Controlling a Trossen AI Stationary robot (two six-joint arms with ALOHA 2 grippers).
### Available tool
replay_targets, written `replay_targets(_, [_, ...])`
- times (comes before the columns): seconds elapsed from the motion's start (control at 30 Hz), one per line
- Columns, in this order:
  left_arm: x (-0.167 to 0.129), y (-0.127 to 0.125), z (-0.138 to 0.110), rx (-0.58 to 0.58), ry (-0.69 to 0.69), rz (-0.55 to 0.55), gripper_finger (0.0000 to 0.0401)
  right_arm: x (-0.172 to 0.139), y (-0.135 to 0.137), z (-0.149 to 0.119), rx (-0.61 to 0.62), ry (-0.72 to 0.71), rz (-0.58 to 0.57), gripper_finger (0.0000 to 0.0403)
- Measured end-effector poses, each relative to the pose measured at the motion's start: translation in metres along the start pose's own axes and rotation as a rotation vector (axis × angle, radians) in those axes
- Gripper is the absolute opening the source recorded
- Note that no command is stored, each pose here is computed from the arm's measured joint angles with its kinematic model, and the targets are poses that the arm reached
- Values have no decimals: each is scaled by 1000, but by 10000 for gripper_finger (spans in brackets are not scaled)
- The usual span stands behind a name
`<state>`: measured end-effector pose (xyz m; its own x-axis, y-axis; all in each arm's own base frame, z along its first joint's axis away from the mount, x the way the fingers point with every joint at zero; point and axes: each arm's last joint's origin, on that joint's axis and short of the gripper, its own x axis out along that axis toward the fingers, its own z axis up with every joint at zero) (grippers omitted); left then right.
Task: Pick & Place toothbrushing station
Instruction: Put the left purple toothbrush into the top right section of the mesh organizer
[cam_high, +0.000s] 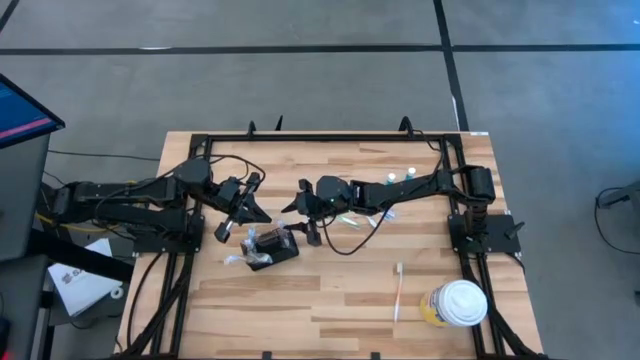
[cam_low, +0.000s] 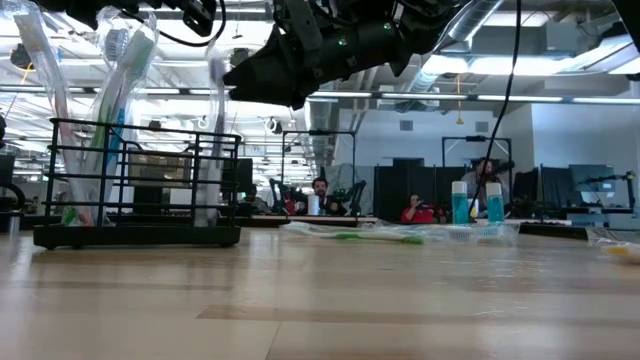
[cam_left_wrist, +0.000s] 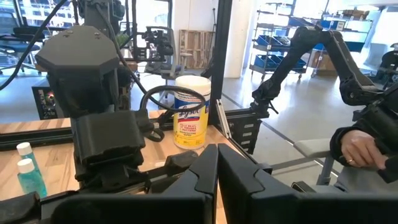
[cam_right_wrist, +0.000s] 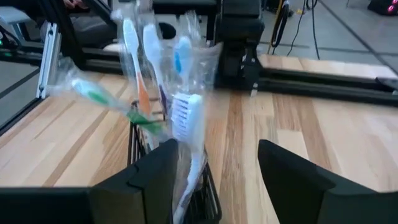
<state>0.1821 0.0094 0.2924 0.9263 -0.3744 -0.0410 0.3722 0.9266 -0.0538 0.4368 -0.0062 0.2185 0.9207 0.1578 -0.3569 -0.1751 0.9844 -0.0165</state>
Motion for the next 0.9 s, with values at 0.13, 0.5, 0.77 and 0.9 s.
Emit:
replay_targets(0.13, [0,0,0,0,0,0,3,-1,-4,-2,9,18,-8,214])
replay_targets(0.5, [0,0,0,0,0,0,3,-6,-28,-8,99,50,-60,214])
replay_targets(0.77, [0,0,0,0,0,0,3,-9,-35,-14,156,103,-33,214])
replay_targets(0.9, [0,0,0,0,0,0,3,-9,-34,-13,157,95,-22,214])
